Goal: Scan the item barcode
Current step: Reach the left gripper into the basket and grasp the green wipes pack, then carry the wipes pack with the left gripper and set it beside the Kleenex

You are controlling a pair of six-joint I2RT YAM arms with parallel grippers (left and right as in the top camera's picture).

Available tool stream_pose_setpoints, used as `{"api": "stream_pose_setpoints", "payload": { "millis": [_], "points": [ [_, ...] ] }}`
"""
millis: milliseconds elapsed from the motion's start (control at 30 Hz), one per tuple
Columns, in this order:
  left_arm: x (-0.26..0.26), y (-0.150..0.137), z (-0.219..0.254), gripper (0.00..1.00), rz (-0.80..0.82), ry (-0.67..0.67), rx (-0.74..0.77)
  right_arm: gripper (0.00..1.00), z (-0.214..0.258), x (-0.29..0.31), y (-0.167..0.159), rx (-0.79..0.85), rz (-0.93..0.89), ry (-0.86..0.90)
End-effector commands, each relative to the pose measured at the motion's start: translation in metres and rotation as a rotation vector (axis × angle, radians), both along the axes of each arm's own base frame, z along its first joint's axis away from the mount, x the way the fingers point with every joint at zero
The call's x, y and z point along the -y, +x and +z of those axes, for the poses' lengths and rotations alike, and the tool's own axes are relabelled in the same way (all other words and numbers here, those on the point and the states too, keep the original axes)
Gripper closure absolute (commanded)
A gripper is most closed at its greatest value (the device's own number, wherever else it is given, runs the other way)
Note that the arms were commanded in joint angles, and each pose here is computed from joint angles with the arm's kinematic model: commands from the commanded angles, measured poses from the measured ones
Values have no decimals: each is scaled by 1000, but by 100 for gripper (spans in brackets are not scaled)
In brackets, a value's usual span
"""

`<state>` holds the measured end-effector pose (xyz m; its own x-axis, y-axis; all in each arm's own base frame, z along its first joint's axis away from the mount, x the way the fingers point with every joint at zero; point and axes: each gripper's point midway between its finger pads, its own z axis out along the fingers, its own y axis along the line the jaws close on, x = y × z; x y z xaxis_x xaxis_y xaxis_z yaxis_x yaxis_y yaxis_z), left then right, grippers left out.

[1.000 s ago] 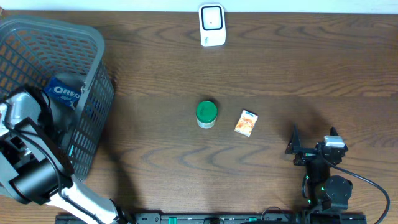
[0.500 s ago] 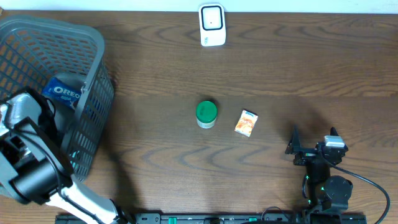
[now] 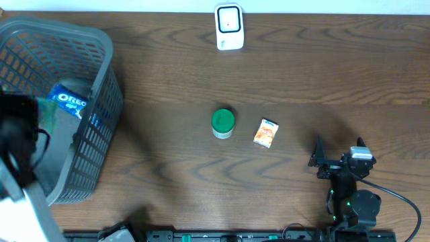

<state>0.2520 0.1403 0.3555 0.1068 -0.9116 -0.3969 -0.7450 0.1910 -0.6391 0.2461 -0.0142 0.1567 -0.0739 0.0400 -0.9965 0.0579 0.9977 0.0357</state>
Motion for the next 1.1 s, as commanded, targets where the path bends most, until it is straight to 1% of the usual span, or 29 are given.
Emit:
{"api": "stream_pose_setpoints", "payload": {
  "millis": [0,67,167,267,367,433,533,633,667,700,767,833,867,967,1067],
  "points": [
    [83,6,62,74,-335,31,264,1,0,0,0,-1,0,-14],
    [109,7,73,73,-431,38,309,1,0,0,0,-1,0,-14],
    [145,12,70,74,-574,16,303,1,0,0,0,-1,0,-14],
    [185,24,54,74,-724,-17,251,1,0,0,0,-1,0,-14],
    [232,41,30,73,-901,-14,167,1,0,0,0,-1,0,-14],
    [287,64,-1,74,-1079,21,78,1,0,0,0,-1,0,-14],
    [339,82,-41,74,-1239,63,-7,1,0,0,0,-1,0,-14],
    [387,94,-87,73,-1370,99,-91,1,0,0,0,-1,0,-14],
    [398,95,-98,73,-1402,111,-108,1,0,0,0,-1,0,-14],
    [421,97,-125,74,-1478,144,-149,1,0,0,0,-1,0,-14],
    [447,94,-157,73,-1568,185,-196,1,0,0,0,-1,0,-14],
    [466,91,-186,73,-1637,226,-235,1,0,0,0,-1,0,-14],
    [470,92,-197,73,-1638,247,-257,1,0,0,0,-1,0,-14],
    [474,97,-241,73,-1596,369,-361,1,0,0,0,-1,0,-14],
    [476,98,-275,73,-1578,437,-432,1,0,0,0,0,0,-14]
  ]
}}
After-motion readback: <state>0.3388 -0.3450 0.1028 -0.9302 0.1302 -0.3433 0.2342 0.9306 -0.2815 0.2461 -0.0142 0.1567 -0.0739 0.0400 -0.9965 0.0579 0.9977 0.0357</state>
